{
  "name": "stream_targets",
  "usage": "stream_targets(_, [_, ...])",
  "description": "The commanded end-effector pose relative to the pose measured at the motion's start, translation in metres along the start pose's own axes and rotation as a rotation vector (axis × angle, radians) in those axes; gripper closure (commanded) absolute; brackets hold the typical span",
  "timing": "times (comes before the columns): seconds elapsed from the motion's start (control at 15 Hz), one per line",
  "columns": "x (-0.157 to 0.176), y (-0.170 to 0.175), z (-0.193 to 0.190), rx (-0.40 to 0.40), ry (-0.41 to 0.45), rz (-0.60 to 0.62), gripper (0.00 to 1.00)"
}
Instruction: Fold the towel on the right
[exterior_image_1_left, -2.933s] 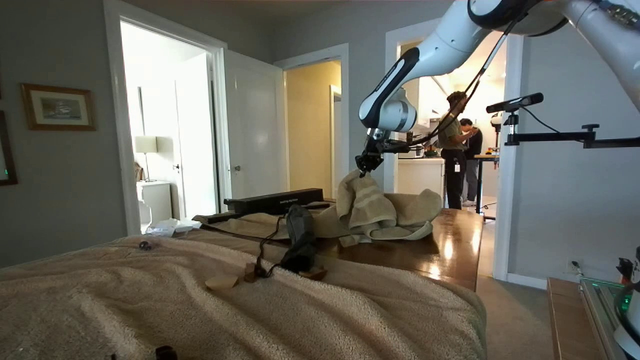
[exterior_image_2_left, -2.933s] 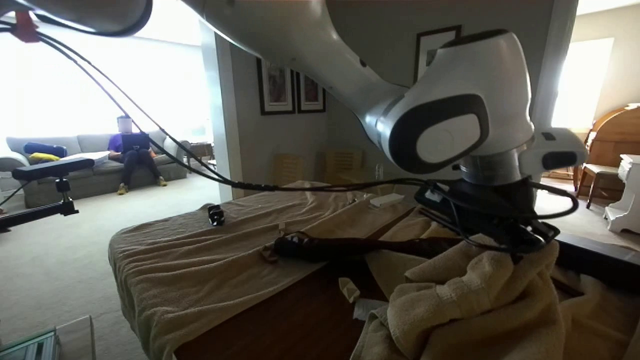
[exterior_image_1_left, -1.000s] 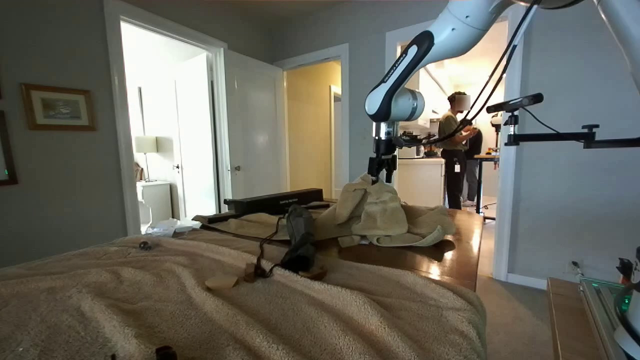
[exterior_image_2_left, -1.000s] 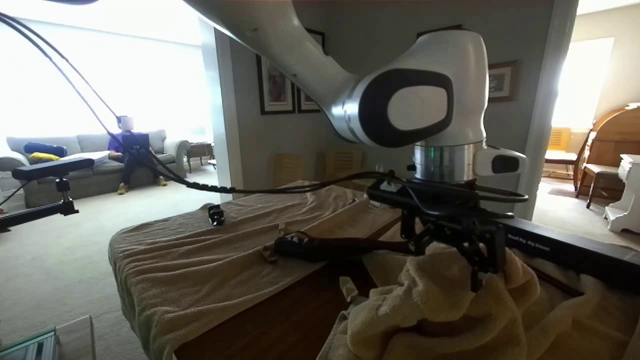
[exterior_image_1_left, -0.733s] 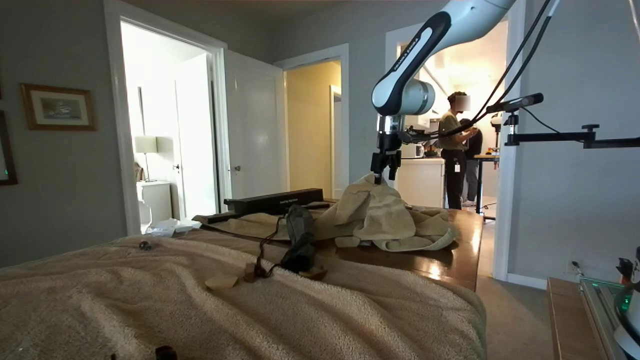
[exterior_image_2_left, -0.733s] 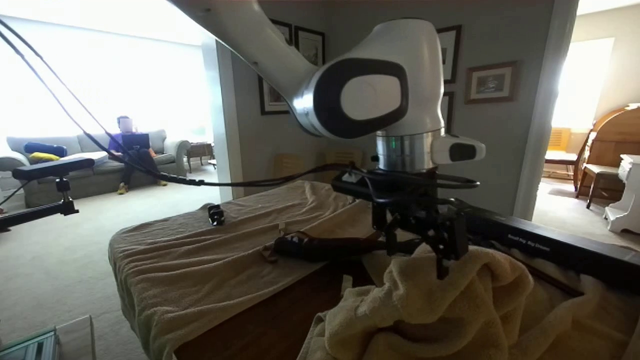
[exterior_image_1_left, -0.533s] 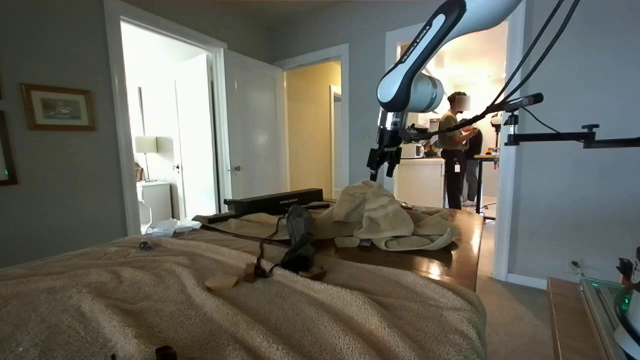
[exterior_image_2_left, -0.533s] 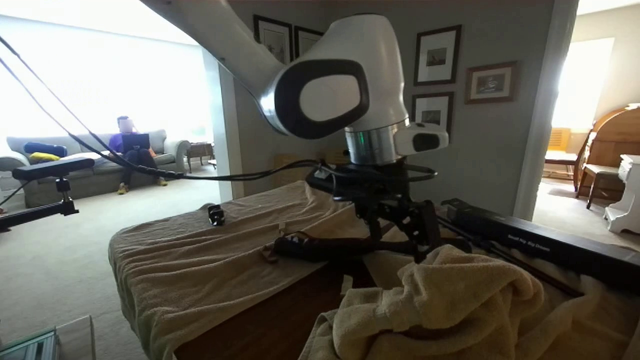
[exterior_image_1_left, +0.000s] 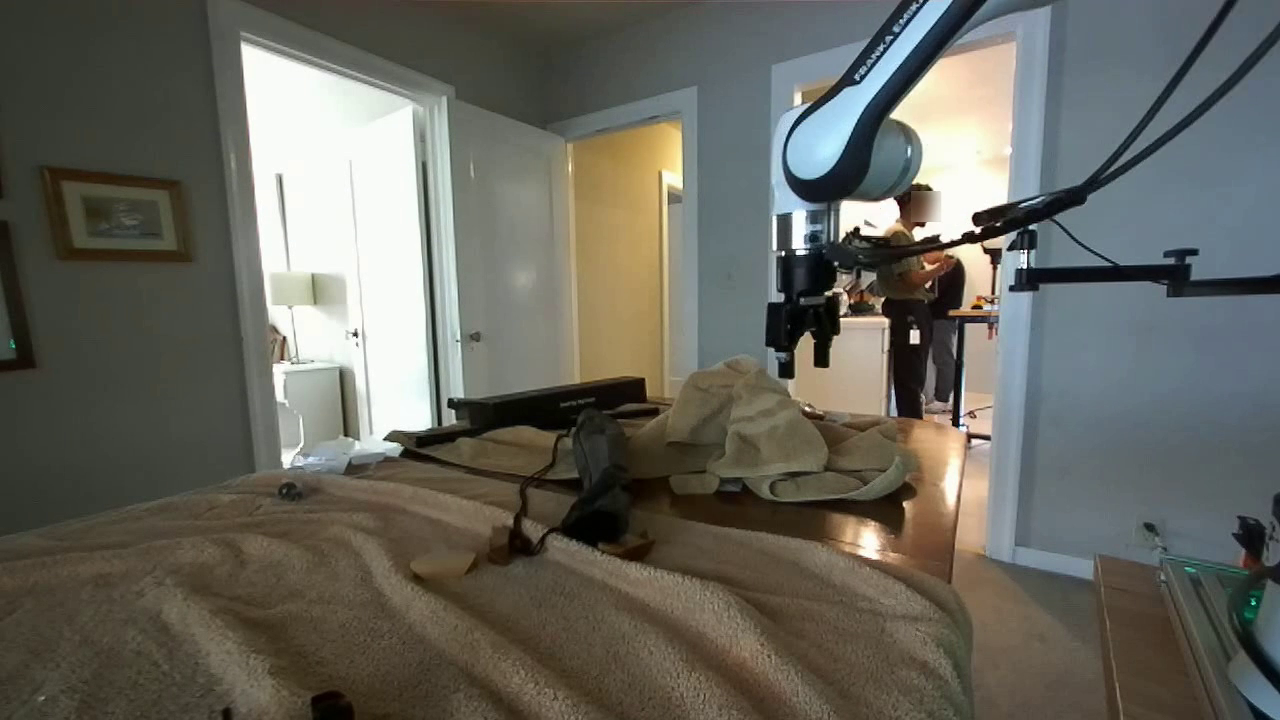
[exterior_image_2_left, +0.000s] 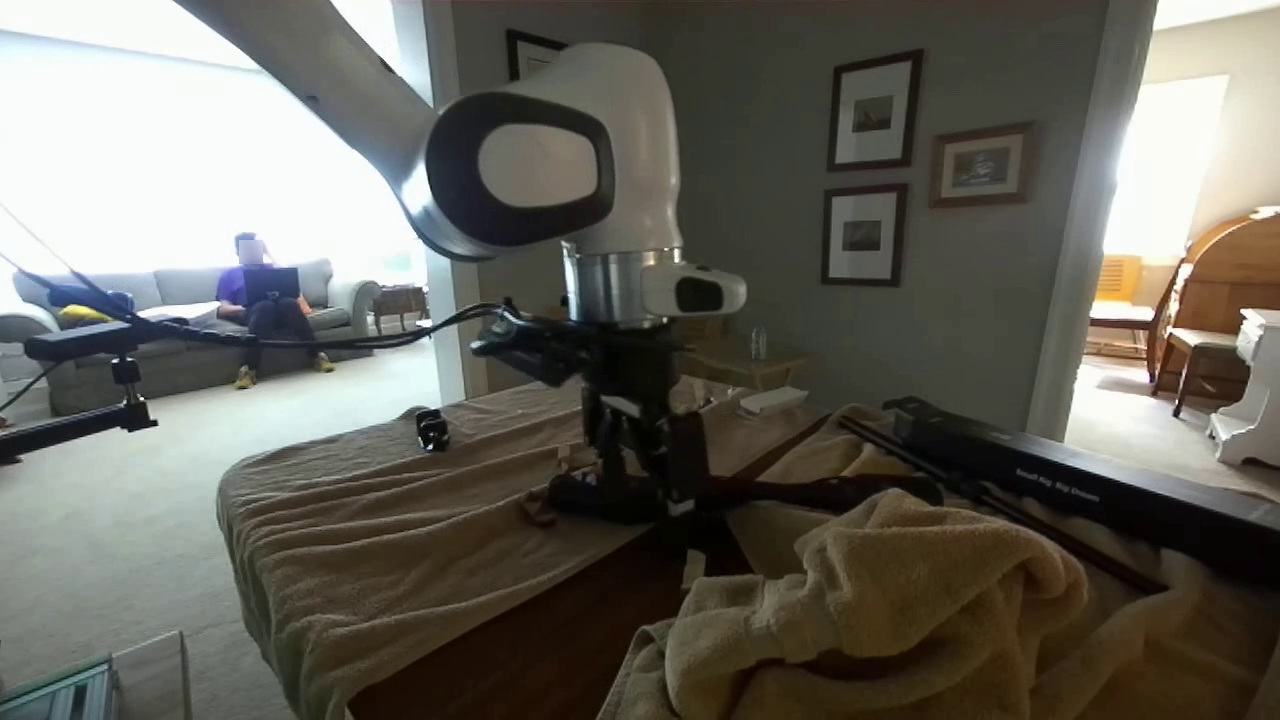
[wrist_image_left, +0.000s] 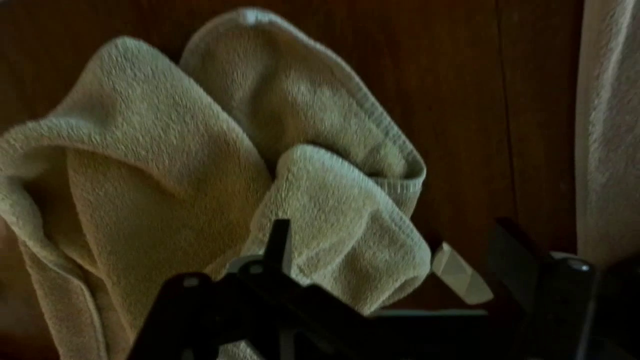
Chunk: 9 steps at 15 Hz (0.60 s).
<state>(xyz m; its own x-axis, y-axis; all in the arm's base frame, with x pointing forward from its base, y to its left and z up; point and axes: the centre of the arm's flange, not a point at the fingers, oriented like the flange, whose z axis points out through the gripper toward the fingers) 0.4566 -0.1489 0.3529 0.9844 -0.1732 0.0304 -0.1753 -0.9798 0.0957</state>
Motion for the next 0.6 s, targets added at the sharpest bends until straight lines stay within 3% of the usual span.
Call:
stream_targets(0.0, [-0.065, -0.029, -0.041, -0.078, -0.07, 0.006, 0.0])
stream_targets(0.2, [-0.101, -0.052, -0.062, -0.109, -0.045, 0.012, 0.0])
stream_targets(0.27, [-0.06, -0.036, -0.038, -0.08, -0.077, 0.005, 0.0])
stream_targets(0.53, [-0.085, -0.048, -0.053, -0.089, -0.046, 0.005, 0.0])
